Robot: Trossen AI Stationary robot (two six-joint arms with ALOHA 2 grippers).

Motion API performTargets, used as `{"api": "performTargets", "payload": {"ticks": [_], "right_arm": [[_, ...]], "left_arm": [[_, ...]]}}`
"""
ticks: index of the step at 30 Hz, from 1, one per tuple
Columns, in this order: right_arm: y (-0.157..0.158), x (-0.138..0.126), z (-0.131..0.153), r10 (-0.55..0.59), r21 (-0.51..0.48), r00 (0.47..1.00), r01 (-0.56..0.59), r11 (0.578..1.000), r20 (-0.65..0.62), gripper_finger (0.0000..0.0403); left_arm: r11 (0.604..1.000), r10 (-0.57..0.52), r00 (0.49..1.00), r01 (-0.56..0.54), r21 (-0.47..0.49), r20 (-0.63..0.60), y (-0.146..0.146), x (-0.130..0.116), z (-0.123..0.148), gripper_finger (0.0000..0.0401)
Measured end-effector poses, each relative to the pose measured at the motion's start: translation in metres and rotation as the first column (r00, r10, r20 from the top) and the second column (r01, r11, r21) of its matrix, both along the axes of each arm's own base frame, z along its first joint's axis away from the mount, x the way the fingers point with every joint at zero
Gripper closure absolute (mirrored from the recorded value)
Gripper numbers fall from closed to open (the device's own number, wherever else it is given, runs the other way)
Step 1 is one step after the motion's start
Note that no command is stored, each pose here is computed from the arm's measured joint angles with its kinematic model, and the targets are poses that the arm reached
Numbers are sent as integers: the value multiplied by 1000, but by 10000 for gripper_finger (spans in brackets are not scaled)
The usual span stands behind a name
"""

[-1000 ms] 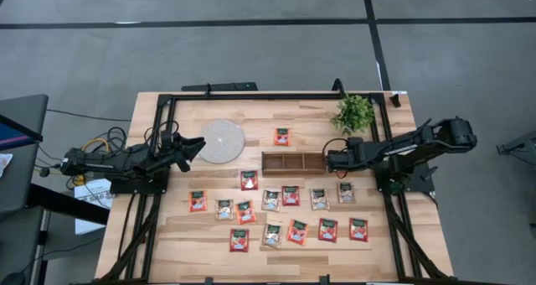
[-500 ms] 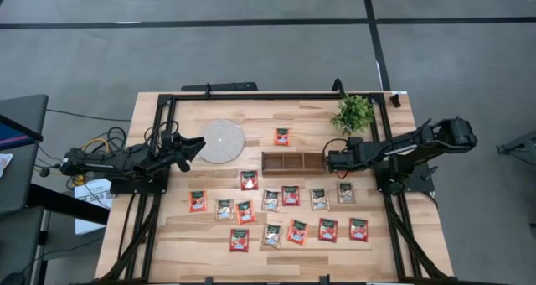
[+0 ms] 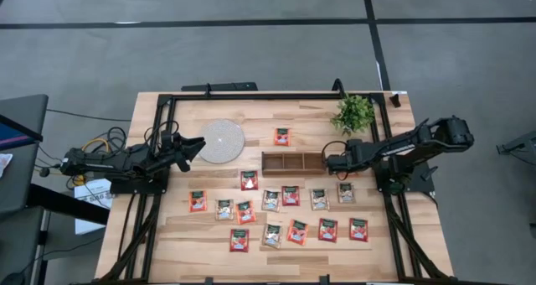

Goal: Pick & Place Tea
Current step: Put the orange tea bag into the right section of the wooden organizer

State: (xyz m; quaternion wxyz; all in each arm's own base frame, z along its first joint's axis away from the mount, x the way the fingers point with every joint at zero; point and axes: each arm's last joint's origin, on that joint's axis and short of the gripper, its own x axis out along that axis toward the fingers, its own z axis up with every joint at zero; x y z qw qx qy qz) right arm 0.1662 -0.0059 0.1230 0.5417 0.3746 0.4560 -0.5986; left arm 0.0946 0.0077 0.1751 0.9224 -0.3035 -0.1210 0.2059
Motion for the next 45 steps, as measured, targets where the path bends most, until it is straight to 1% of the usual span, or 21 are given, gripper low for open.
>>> {"api": "performTargets", "payload": {"ticks": [9,14,18,22,25,27,29,31,33,35,39,43,45], "right_arm": [[12,2,2,11,-10,1000,-10,1000,29,401],[17,9,13,40,-10,999,-40,999,32,402],[22,15,33,66,-38,998,-67,997,-11,402],[28,23,61,103,-65,994,-106,992,-45,402],[35,31,83,138,-92,990,-139,986,-17,402],[41,39,97,150,-134,988,-143,981,44,402],[47,47,110,170,-205,977,-141,969,131,402],[52,56,119,202,-288,952,-131,949,231,402],[54,63,122,224,-367,922,-98,925,317,402],[54,69,123,245,-436,897,-66,898,369,403],[52,72,114,283,-542,870,-22,840,403,403],[52,79,101,302,-594,855,9,804,421,403],[53,82,89,305,-610,868,-3,792,392,403]], "left_arm": [[1000,0,1000,0,0,0,0,0,0,250],[1000,0,1000,0,1,0,0,0,0,250],[1000,0,1000,0,0,0,0,0,0,250],[1000,0,1000,0,1,0,0,0,0,250],[1000,0,1000,0,0,0,0,0,0,250],[1000,0,1000,0,0,0,0,0,0,250],[1000,0,1000,0,0,0,0,0,0,250],[1000,1,1000,-1,1,-1,0,0,0,250],[1000,1,1000,-1,1,0,0,0,0,250],[1000,1,1000,-1,1,-1,0,0,0,250],[1000,1,1000,-1,1,-1,0,0,0,250],[1000,0,1000,0,1,-1,0,0,0,250],[1000,-6,1000,6,2,0,0,0,0,250]]}}
